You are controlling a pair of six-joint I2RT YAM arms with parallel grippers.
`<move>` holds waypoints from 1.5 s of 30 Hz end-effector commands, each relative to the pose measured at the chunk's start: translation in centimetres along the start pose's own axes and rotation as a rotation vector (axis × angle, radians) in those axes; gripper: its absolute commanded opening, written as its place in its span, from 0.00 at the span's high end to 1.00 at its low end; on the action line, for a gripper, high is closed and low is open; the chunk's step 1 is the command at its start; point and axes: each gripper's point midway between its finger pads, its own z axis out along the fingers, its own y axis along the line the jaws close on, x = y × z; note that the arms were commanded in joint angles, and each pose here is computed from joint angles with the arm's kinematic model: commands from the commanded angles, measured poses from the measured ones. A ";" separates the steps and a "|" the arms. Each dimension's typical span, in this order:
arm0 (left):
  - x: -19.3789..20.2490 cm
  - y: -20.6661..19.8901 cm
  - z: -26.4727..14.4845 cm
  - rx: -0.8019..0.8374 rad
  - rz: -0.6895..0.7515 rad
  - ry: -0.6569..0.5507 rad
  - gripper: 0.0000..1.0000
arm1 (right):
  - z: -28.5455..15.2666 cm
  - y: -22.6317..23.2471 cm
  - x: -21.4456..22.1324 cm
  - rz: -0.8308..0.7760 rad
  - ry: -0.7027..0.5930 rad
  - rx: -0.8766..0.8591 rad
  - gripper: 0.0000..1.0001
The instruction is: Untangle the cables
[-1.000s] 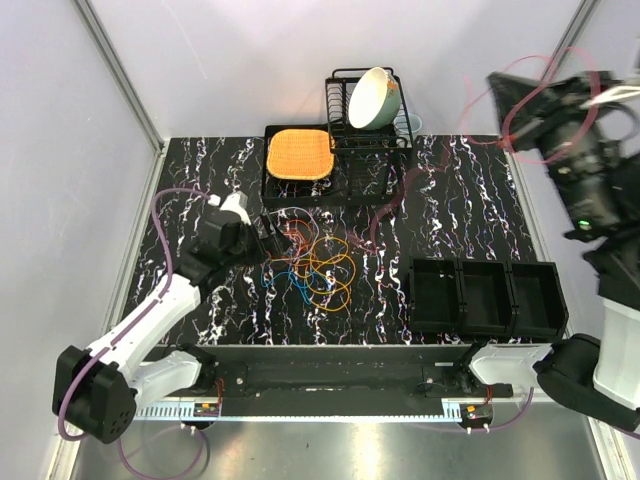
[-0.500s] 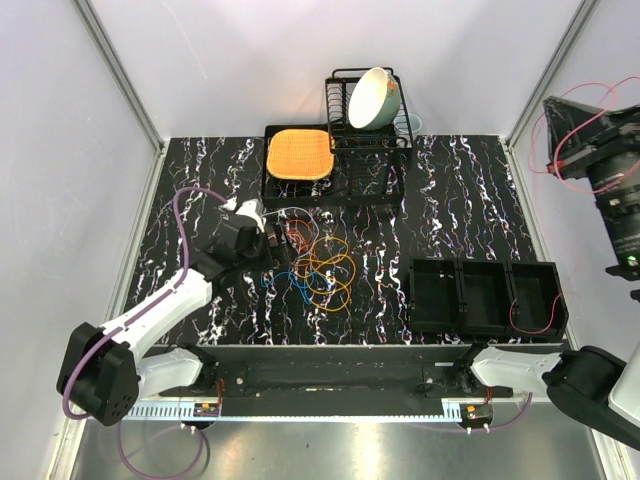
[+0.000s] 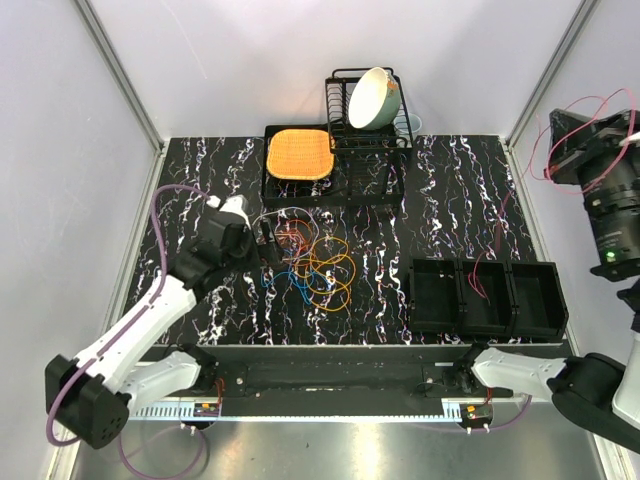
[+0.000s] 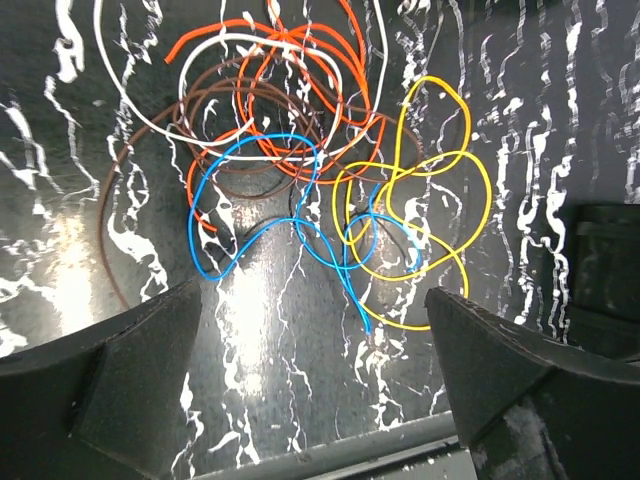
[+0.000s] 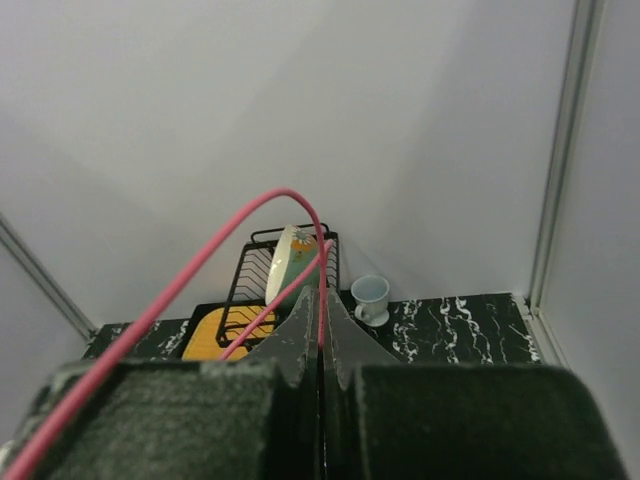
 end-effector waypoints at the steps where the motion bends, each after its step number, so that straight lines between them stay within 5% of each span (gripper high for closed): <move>1: -1.7 0.8 -3.6 -0.056 0.046 -0.050 0.02 | 0.9 -1.1 1.2 -0.044 0.006 0.098 1.00; 7: -0.5 3.7 -5.5 -0.151 0.058 -0.064 0.01 | 0.6 -4.2 3.4 -0.091 0.039 0.288 1.00; 19: 0.2 2.4 -6.3 -0.089 0.102 -0.073 0.01 | -2.1 -9.6 10.9 -0.184 0.141 0.630 1.00; 22: 0.3 2.3 -6.3 -0.082 0.106 -0.068 0.01 | -2.0 -9.0 13.1 -0.205 0.207 0.591 1.00; 26: 0.3 2.2 -6.3 -0.077 0.107 -0.068 0.01 | 0.1 -6.8 20.8 -0.301 0.492 0.455 1.00; 29: 0.3 2.1 -6.4 -0.073 0.112 -0.071 0.01 | 1.0 -8.7 25.8 -0.248 0.715 0.449 1.00; 35: 0.1 2.1 -6.7 -0.068 0.108 -0.088 0.01 | 0.3 -11.9 27.1 -0.037 0.737 0.529 1.00; 45: 0.2 1.8 -6.7 -0.052 0.118 -0.079 0.01 | -2.6 -14.9 33.4 0.082 0.845 0.682 1.00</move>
